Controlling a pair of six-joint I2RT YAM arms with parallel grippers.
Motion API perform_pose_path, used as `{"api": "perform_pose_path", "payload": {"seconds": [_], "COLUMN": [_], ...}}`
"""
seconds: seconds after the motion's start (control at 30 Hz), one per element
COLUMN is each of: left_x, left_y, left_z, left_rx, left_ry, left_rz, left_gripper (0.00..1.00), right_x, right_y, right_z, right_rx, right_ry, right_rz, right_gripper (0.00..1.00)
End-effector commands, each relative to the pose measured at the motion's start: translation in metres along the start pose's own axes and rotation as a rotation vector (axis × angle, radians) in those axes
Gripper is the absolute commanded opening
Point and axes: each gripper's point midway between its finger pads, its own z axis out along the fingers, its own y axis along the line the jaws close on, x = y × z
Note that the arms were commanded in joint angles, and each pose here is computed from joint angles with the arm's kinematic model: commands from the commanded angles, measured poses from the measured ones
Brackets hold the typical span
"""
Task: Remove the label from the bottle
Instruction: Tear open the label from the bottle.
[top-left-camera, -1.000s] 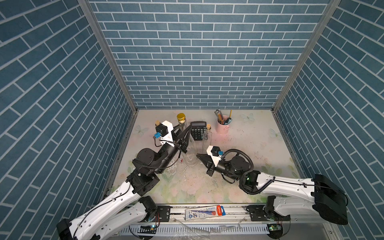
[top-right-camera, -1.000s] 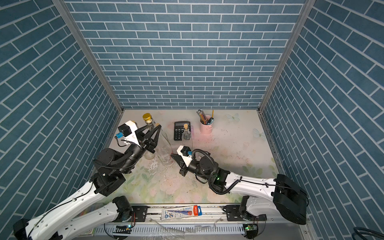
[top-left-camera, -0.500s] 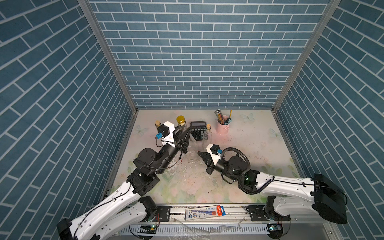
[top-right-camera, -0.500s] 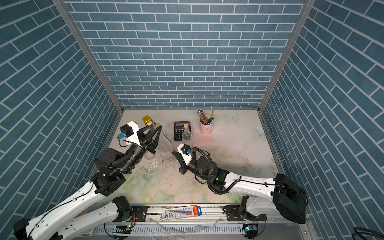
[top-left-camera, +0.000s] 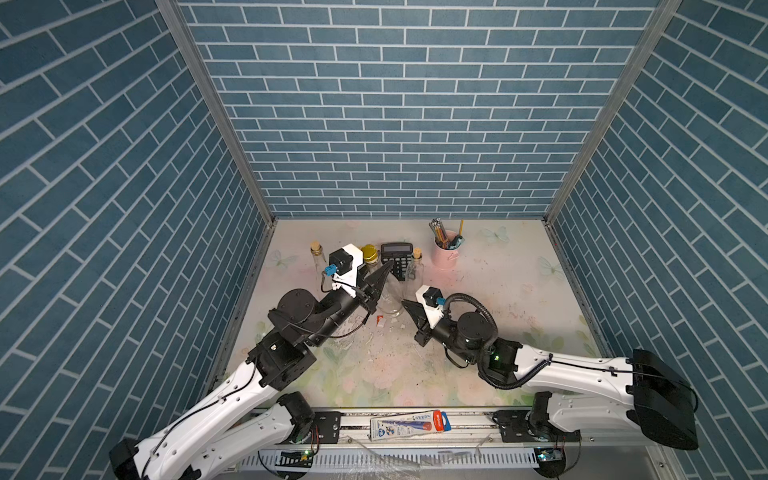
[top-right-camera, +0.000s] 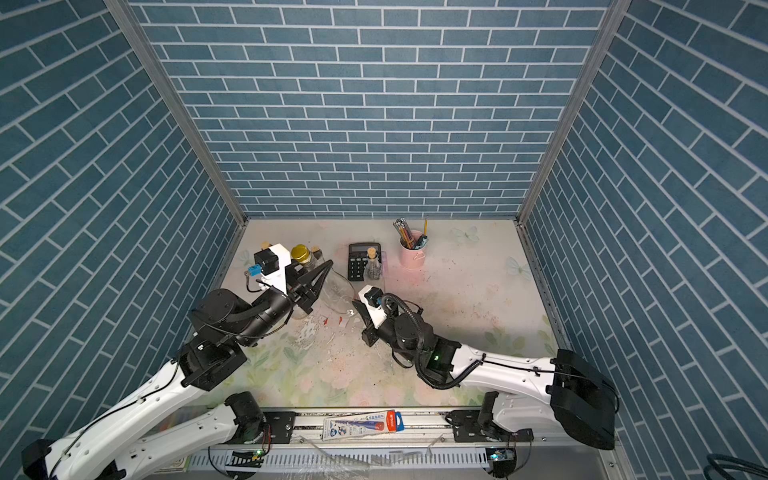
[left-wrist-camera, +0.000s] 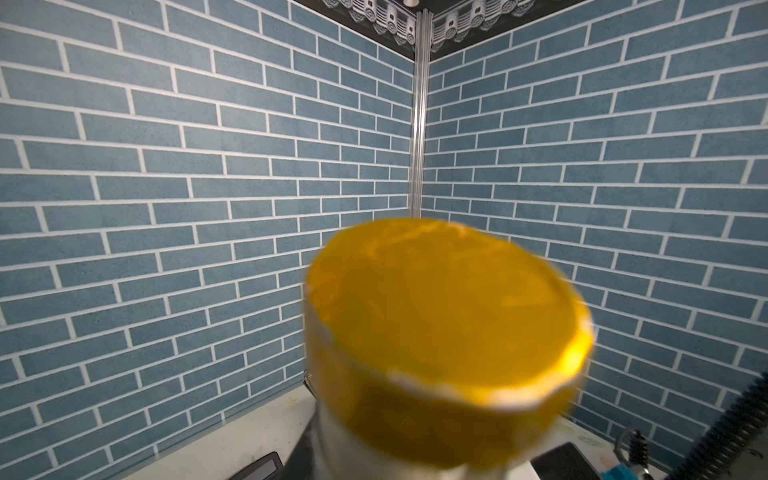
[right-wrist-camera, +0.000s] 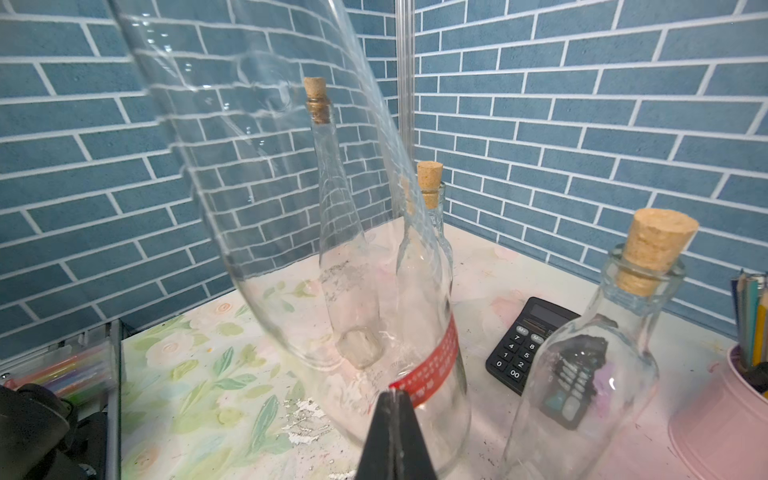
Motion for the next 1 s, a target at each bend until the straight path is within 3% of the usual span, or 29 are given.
{"api": "perform_pose_path", "payload": {"seconds": [0.0, 0.3, 0.97], "left_x": [-0.049, -0.046, -0.051], "left_y": [-0.027, -0.033, -0.053], "left_z": [-0.009, -0.007, -0.01], "left_rx": [0.149, 0.184, 0.3], "left_ry": [-0.111, -0.037, 0.008], "left_rz": [-0.036, 0.007, 0.03], "left_gripper": [0.0, 0.0, 0.0], "right_x": [-0.009, -0.007, -0.008], "right_y": [-0.018, -0.026, -0.029], "right_z": [-0.002, -0.005, -0.011], "right_rx": [0.096, 0.14, 0.145], "right_ry": [-0.01, 0.009, -0.009], "right_rz": [-0.054, -0.138, -0.261], "right_gripper": [0.0, 0.0, 0.0]}}
